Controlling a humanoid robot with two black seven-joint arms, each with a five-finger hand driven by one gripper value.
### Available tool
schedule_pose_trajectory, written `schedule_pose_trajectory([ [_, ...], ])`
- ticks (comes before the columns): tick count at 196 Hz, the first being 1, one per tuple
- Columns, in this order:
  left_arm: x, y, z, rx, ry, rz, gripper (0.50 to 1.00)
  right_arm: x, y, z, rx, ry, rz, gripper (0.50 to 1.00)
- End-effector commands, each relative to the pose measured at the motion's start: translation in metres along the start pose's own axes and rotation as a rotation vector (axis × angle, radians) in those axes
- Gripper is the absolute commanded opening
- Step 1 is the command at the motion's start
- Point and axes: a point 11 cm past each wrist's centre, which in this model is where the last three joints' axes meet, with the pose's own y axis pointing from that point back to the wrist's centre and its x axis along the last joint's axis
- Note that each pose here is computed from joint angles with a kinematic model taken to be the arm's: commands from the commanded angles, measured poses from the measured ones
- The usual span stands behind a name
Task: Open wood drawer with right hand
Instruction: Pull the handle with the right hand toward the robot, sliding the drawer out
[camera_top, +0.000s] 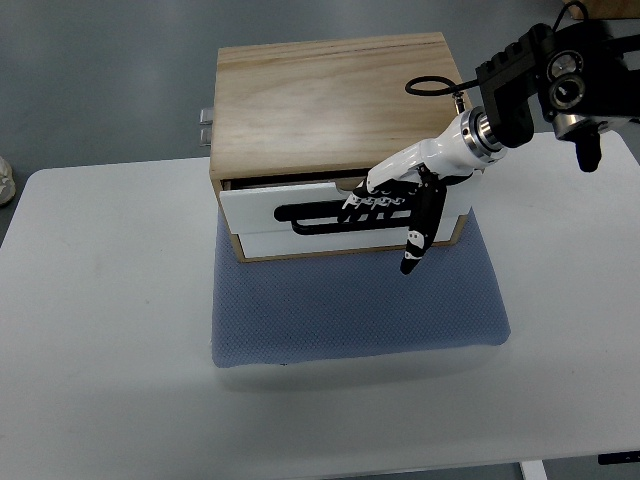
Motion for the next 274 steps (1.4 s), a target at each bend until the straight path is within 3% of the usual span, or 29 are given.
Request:
schedule_pose_trajectory([
  [1, 0.0, 0.0, 0.0, 0.0, 0.0, 0.001, 1.0, -0.004, 0.0, 0.0, 0.003, 0.005, -0.036, 0.942],
  [274, 0.0, 0.0, 0.0, 0.0, 0.0, -0.001, 1.0, -0.046, 0.02, -0.011, 0.067, 0.029, -0.136, 0.944],
])
